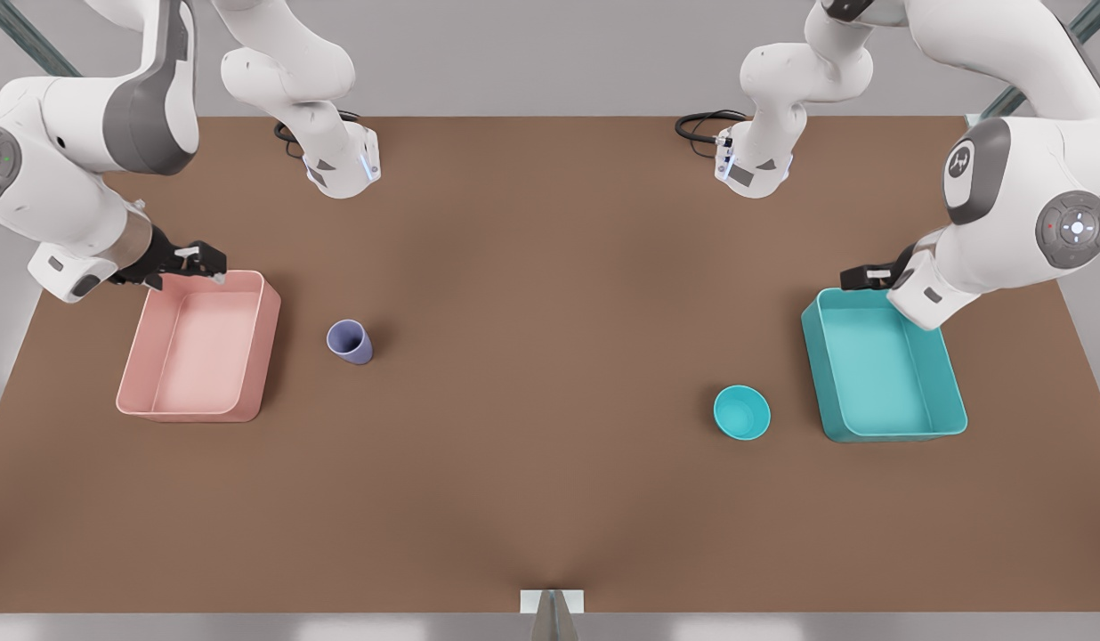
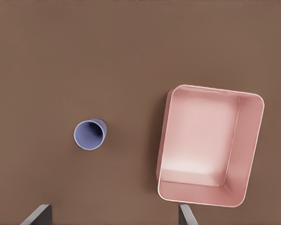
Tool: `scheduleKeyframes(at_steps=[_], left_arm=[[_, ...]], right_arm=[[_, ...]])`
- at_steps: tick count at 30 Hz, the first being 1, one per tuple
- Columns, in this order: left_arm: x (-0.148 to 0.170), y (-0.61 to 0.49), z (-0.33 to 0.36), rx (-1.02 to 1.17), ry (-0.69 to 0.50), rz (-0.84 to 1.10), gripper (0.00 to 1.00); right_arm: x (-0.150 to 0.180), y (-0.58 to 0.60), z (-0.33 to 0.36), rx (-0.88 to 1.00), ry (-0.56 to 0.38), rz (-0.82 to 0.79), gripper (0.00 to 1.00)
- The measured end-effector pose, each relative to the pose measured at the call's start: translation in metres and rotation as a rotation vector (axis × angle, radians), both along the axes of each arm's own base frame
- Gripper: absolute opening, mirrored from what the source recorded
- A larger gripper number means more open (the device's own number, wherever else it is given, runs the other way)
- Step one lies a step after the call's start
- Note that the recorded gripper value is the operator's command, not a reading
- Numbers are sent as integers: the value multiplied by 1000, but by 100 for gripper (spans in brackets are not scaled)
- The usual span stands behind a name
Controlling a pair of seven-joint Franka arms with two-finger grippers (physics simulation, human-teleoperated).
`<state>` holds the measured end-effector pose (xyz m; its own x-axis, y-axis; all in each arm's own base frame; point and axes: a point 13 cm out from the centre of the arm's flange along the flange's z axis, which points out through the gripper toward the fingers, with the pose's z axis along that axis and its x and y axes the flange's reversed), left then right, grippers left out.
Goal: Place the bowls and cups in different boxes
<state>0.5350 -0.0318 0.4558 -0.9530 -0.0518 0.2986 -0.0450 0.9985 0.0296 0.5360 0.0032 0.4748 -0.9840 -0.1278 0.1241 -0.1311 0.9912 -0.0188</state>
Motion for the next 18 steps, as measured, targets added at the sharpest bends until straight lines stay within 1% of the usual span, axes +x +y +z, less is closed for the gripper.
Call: scheduleKeyframes(at_steps=[3, 5, 7, 9, 11, 13, 15, 18], left_arm=[[2, 0, -1, 1, -4, 3, 100], [3, -4, -7, 5, 3, -3, 100], [11, -58, -55, 58, 59, -118, 100], [24, -120, -128, 115, 100, -233, 100], [43, -139, -201, 144, 105, -267, 100], [60, -147, -259, 158, 77, -284, 100], [66, -147, -302, 167, 48, -299, 100], [72, -153, -337, 157, -23, -318, 100]], right_arm=[[4, 2, -3, 0, -3, 10, 100], [13, 4, -27, -3, 27, 15, 100], [29, 15, -64, -8, 59, 38, 100], [42, 52, -102, -11, 81, 101, 100], [46, 77, -135, -14, 92, 146, 100], [45, 76, -163, -12, 91, 147, 100], [39, 70, -185, -7, 83, 141, 100], [20, 65, -209, 1, 54, 139, 100]])
